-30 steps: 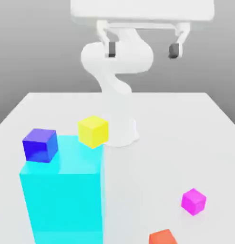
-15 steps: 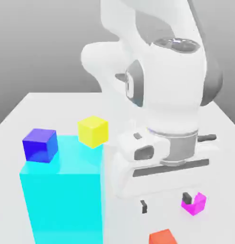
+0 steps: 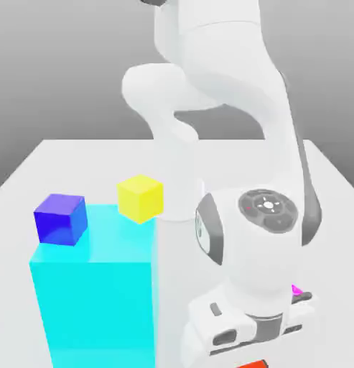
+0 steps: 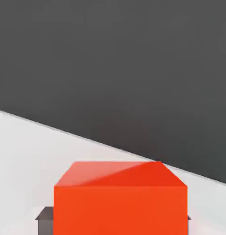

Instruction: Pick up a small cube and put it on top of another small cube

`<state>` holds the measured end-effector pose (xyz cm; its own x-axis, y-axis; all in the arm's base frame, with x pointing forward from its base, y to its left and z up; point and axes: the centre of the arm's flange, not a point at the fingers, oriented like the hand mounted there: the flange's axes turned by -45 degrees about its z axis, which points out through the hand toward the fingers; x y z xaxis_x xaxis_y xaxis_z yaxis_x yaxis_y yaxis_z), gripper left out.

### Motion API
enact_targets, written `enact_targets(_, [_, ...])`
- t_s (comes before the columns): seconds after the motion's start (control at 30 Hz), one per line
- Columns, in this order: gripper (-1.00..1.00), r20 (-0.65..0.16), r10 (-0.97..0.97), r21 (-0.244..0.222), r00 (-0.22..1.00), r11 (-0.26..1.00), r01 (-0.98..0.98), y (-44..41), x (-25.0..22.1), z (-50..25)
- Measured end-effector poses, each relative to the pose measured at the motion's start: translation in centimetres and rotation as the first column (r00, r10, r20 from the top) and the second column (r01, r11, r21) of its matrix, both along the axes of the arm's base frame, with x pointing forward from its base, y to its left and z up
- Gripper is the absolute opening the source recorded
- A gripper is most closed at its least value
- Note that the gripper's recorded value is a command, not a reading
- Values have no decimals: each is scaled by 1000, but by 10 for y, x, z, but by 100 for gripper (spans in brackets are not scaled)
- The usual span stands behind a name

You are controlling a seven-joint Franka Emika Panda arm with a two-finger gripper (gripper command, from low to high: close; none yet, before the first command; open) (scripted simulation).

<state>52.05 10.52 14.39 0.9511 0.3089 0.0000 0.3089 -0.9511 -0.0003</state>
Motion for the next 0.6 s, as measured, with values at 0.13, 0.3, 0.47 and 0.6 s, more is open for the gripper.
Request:
enact_targets(0.13, [-100, 13, 25, -5, 1000, 1000, -25, 8, -3, 49])
enact_targets(0.3, [-100, 85, -14, -66, 996, 998, 20, -5, -2, 123])
enact_targets(0.47, [-100, 110, -307, -98, 945, 943, 318, -108, -2, 203])
enact_targets(0.6, [-100, 93, -546, -80, 833, 829, 553, -188, -26, 263])
